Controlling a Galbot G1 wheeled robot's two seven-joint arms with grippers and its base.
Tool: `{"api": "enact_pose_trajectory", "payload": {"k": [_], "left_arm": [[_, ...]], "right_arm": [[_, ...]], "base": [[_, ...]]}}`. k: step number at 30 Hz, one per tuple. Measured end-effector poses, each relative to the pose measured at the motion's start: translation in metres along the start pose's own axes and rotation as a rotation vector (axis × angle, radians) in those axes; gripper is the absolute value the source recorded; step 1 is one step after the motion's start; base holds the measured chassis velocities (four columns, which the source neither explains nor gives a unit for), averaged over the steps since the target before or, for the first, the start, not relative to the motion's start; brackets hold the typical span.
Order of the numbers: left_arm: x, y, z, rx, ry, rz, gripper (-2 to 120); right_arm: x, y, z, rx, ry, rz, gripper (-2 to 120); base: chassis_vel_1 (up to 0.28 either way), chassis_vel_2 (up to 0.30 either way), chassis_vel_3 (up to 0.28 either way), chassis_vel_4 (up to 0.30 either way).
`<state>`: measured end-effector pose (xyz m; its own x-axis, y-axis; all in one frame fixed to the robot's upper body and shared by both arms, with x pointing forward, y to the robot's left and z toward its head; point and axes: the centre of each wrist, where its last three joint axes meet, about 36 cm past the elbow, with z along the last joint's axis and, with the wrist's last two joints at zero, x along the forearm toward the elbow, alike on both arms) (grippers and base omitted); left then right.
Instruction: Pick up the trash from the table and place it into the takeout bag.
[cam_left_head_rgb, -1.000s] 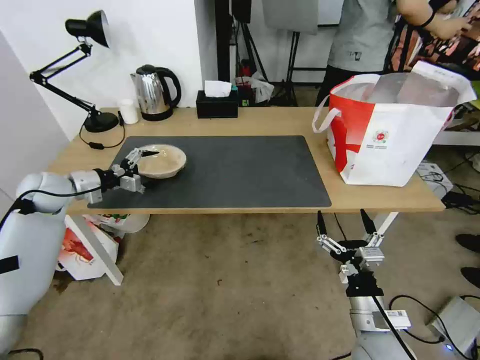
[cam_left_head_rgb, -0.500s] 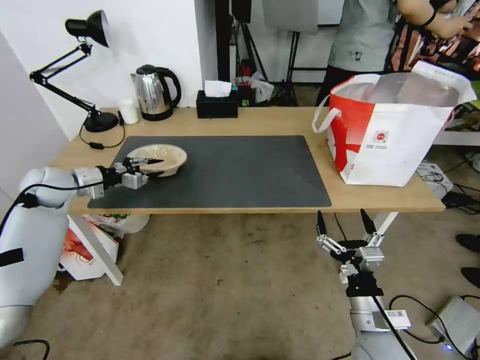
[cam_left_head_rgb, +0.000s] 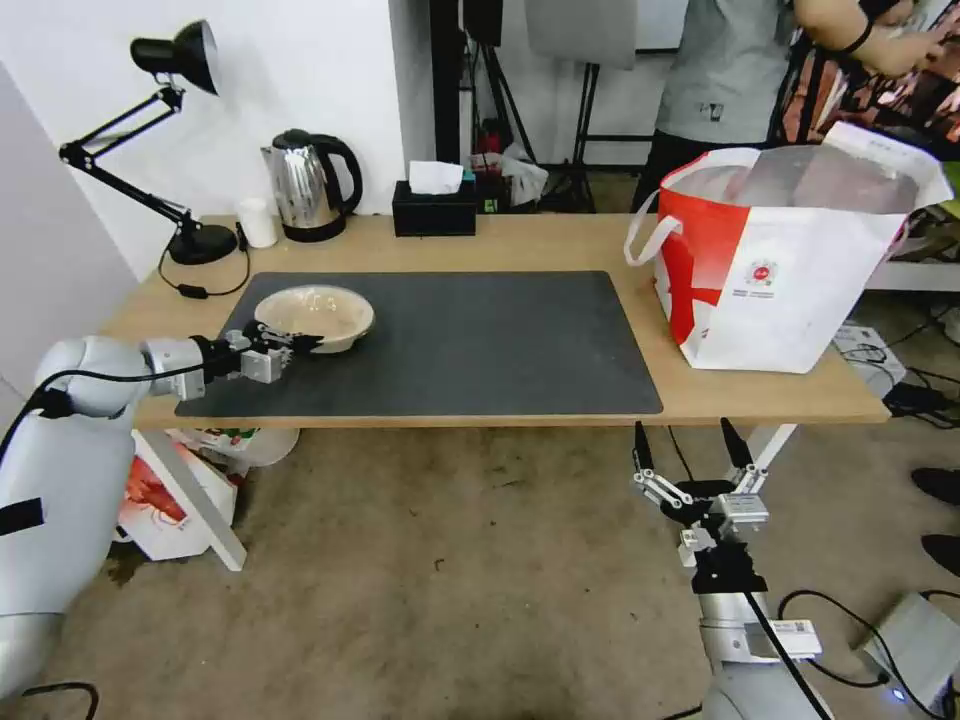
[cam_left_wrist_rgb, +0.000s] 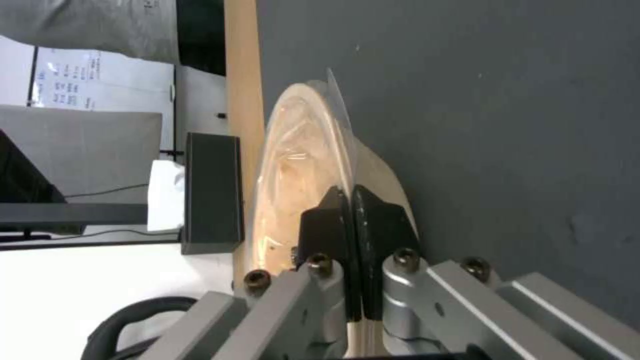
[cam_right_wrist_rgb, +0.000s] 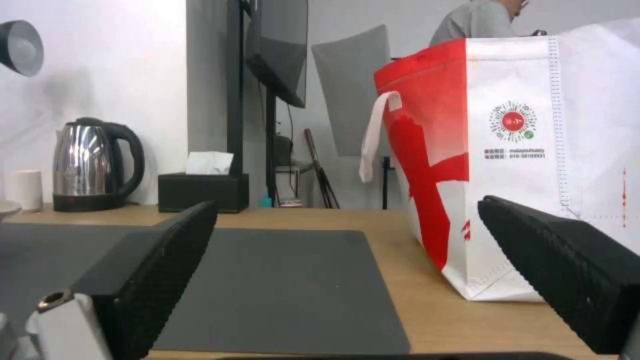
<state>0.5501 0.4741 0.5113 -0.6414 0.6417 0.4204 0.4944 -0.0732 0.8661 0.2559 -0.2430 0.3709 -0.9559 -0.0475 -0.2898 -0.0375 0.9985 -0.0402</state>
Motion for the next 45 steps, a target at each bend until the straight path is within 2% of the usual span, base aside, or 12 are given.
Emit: {"api": "enact_pose_trajectory", "payload": {"k": [12,20,24,28,31,40,45], "left_arm": [[-0.003,-0.005,0.000,0.013,-0.012,0.001,0],[0.004,0.020,-0.006,-0.022,-0.035,-0.054,0],[0.012,0.045,-0.010,-0.043,-0.062,-0.125,0],[0.014,0.055,-0.013,-0.041,-0.082,-0.163,0],[0.015,0.070,-0.024,-0.043,-0.114,-0.218,0],[-0.003,0.083,-0.048,-0.058,-0.193,-0.237,0],[-0.022,0.098,-0.062,-0.076,-0.256,-0.255,0]], "right_arm": [[0.000,0.000,0.000,0.000,0.000,0.000,100],[0.000,0.000,0.000,0.000,0.000,0.000,100],[0.000,0.000,0.000,0.000,0.000,0.000,100],[0.000,0.000,0.000,0.000,0.000,0.000,100],[0.000,0.000,0.000,0.000,0.000,0.000,100],[0.000,0.000,0.000,0.000,0.000,0.000,100],[0.000,0.000,0.000,0.000,0.000,0.000,100]], "base": [[0.000,0.000,0.000,0.000],[0.000,0.000,0.000,0.000],[0.000,0.000,0.000,0.000],[0.000,0.000,0.000,0.000],[0.000,0.000,0.000,0.000],[0.000,0.000,0.000,0.000],[0.000,0.000,0.000,0.000]]}}
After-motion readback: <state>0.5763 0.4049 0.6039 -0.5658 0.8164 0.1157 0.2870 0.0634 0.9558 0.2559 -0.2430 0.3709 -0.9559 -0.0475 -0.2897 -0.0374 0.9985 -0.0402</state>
